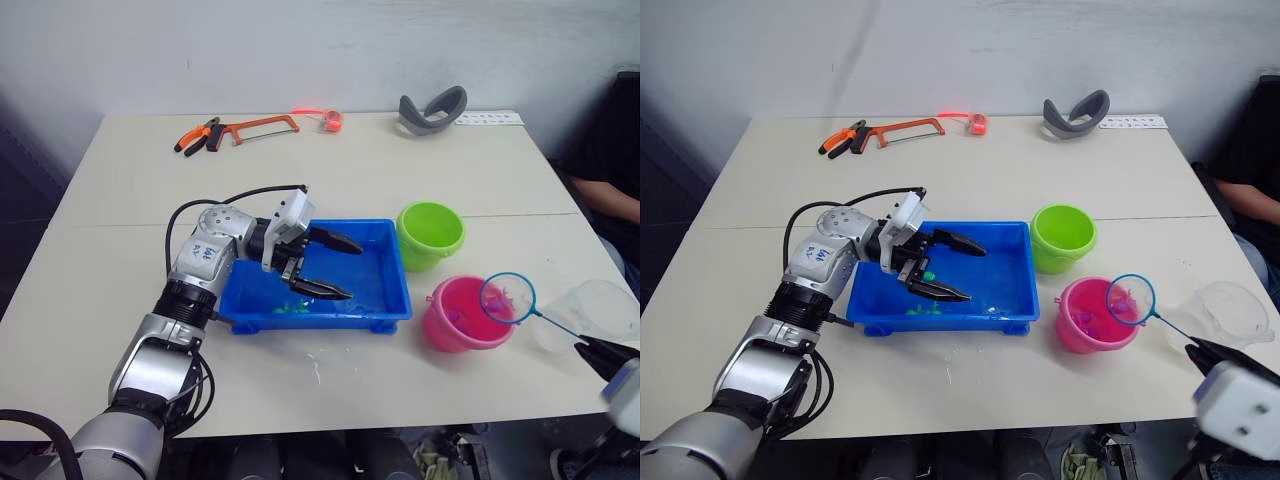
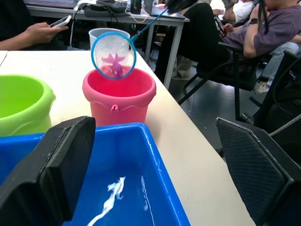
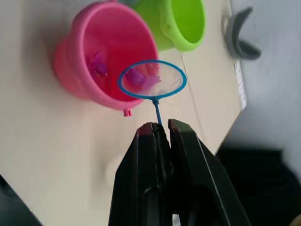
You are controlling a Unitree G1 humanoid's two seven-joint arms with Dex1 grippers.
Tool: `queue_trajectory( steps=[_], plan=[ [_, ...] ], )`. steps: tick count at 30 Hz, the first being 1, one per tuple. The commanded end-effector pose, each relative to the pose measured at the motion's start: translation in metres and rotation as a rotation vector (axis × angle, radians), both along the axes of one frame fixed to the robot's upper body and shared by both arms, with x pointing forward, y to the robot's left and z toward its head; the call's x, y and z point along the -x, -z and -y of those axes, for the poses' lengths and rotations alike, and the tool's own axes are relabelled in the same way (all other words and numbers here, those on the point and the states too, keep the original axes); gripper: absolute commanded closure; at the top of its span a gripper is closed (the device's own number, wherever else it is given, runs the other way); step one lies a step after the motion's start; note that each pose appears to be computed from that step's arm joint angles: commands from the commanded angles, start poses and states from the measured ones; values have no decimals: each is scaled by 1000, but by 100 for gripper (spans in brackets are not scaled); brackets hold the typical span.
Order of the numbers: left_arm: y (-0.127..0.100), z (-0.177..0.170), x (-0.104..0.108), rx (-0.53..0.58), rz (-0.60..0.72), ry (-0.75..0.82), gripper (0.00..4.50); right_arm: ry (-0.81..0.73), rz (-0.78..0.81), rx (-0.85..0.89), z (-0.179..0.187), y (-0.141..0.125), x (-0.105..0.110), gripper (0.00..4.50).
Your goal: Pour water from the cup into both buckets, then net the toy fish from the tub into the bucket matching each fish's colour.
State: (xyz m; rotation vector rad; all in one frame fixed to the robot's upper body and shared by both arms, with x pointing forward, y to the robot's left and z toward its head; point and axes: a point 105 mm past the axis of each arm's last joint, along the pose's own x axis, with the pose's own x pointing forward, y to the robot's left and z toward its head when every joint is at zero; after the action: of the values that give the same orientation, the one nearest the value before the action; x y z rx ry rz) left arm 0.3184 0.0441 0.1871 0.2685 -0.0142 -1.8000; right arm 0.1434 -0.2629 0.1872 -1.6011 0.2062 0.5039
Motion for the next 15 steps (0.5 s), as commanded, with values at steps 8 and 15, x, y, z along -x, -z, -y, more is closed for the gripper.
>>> queue_trajectory(
  steps=[8,15],
  plan=[
    [-11,-4,-1,15,46,-8,5,-190,225,345,7,-16,-2,450],
    [-13,-4,-3,17,50,-18,5,-317,121,324,-4,2,3,450]
  ],
)
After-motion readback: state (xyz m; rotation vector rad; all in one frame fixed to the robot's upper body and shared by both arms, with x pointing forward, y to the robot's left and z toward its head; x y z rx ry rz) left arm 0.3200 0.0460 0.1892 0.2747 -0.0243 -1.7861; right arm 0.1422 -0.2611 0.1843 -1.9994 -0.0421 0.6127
